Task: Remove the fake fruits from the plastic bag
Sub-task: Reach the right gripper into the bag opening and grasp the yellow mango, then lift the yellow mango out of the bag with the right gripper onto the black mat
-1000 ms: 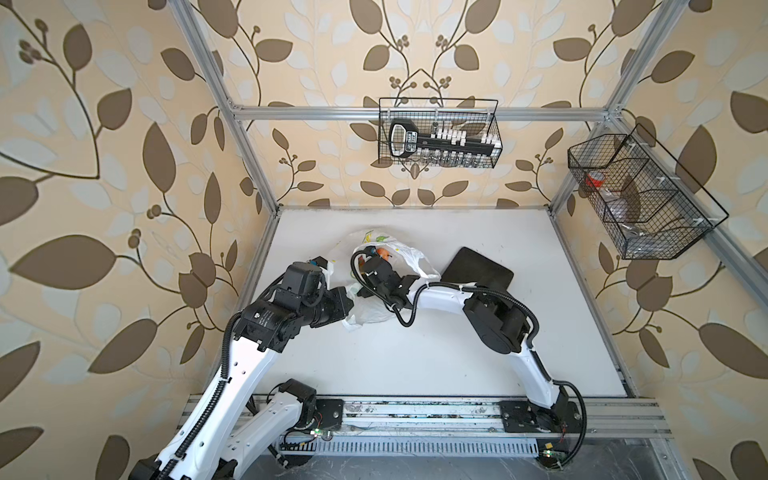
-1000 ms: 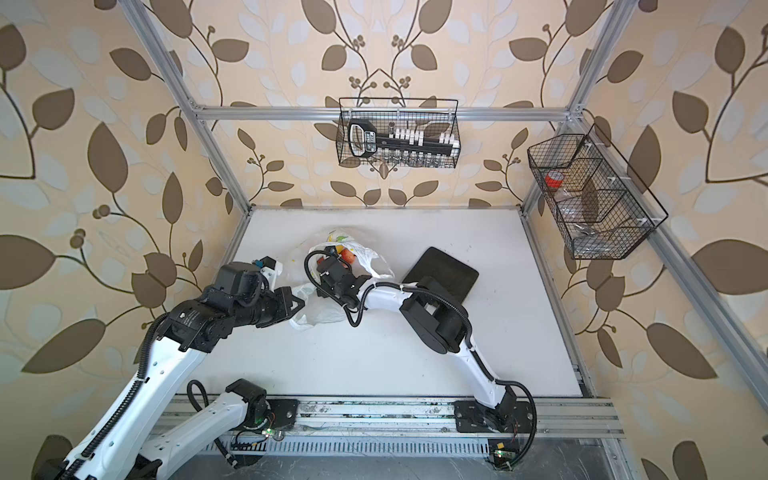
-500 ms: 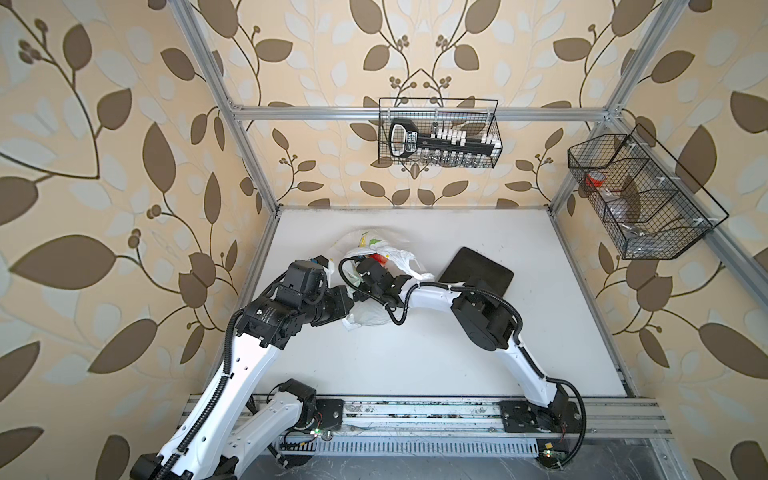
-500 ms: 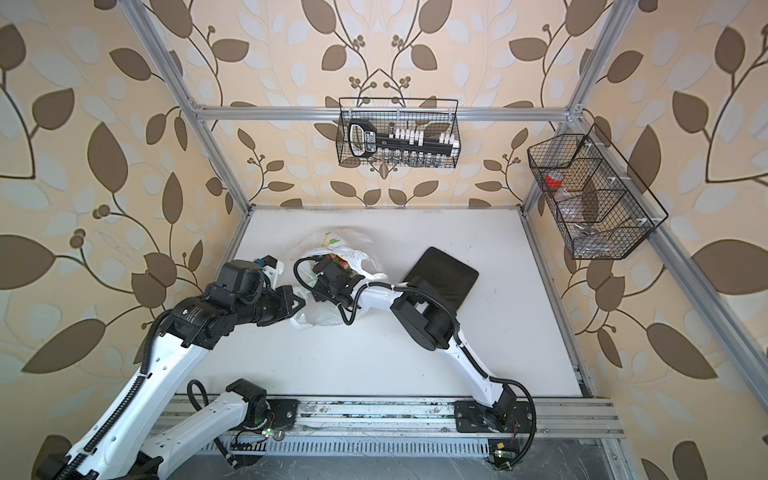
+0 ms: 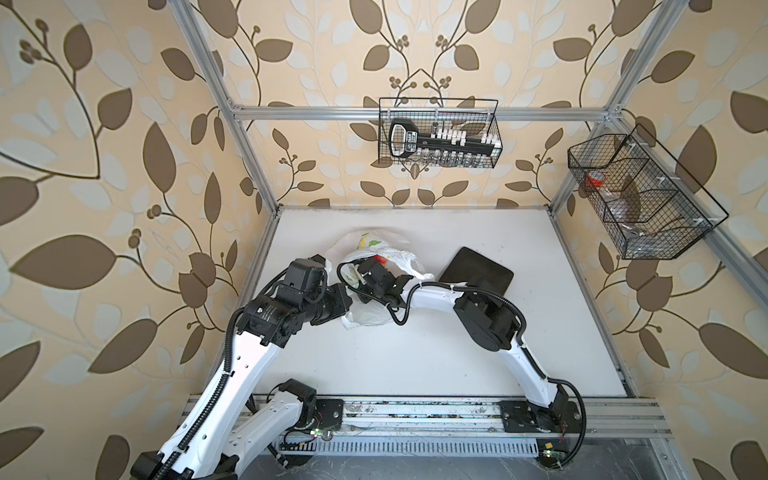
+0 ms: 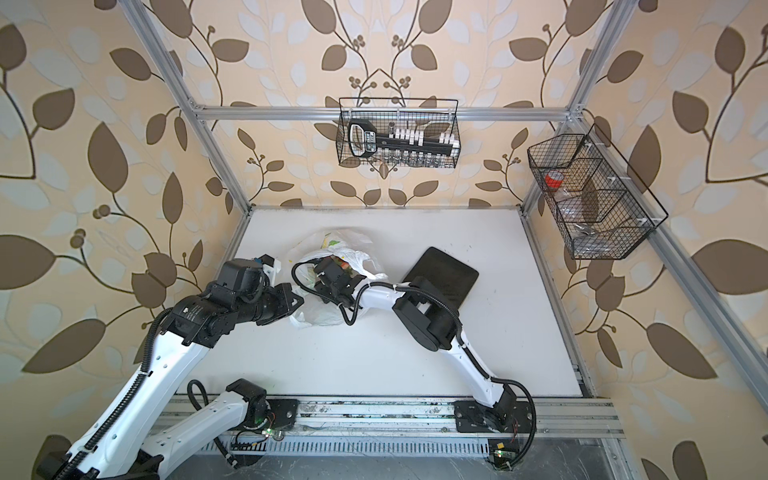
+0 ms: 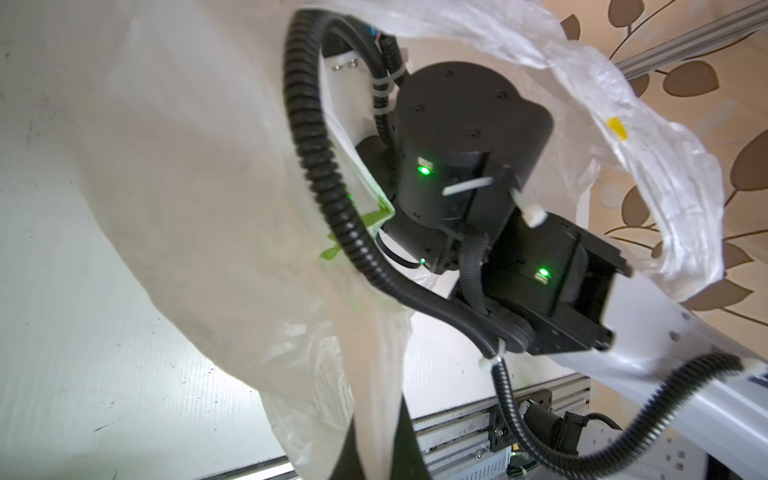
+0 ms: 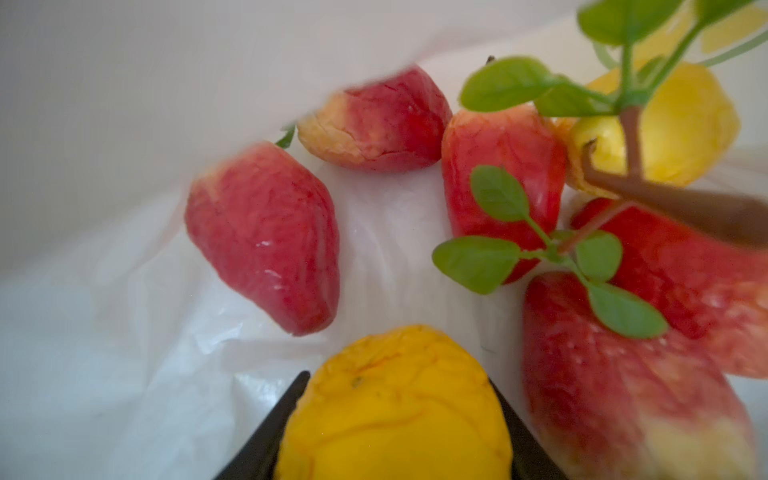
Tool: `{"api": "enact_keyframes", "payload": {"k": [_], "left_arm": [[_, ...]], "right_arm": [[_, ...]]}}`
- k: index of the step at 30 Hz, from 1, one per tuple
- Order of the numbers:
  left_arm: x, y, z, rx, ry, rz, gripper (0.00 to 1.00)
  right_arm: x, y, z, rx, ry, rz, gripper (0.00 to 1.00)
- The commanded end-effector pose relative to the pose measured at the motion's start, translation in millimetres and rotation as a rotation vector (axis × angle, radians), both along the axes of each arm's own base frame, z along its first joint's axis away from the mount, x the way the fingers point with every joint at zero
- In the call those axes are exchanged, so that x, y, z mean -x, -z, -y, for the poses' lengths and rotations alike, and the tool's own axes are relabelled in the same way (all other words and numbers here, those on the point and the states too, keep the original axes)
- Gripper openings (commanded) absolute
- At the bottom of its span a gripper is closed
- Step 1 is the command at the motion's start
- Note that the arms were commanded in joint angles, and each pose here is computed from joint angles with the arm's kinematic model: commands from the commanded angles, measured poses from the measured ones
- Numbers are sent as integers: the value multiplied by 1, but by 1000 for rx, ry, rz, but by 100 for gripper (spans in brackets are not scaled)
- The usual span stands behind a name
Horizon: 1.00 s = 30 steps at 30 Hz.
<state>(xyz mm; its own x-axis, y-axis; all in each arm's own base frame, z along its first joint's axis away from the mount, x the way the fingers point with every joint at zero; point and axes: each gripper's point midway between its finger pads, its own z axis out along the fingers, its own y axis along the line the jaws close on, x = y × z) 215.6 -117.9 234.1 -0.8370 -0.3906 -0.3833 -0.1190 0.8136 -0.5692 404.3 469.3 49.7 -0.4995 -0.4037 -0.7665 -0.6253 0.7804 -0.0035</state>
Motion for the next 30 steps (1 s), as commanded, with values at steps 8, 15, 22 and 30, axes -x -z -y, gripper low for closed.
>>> {"api": "enact_keyframes", "payload": {"k": [8,15,22,30], "left_arm": [[-14,-10,1,113,-125,59,0],[-24,-13,-3,112,-167,94,0],[-28,-10,-3,122,-179,107,0],[-30,-13,4,117,-124,119,0]], "right_arm": [[41,-65,15,-111,-56,-58,40],[75,-81,39,-96,-84,-142,39],[111,-99,68,-84,-136,-174,38],[161,-151,72,-202,-377,-82,39]]}}
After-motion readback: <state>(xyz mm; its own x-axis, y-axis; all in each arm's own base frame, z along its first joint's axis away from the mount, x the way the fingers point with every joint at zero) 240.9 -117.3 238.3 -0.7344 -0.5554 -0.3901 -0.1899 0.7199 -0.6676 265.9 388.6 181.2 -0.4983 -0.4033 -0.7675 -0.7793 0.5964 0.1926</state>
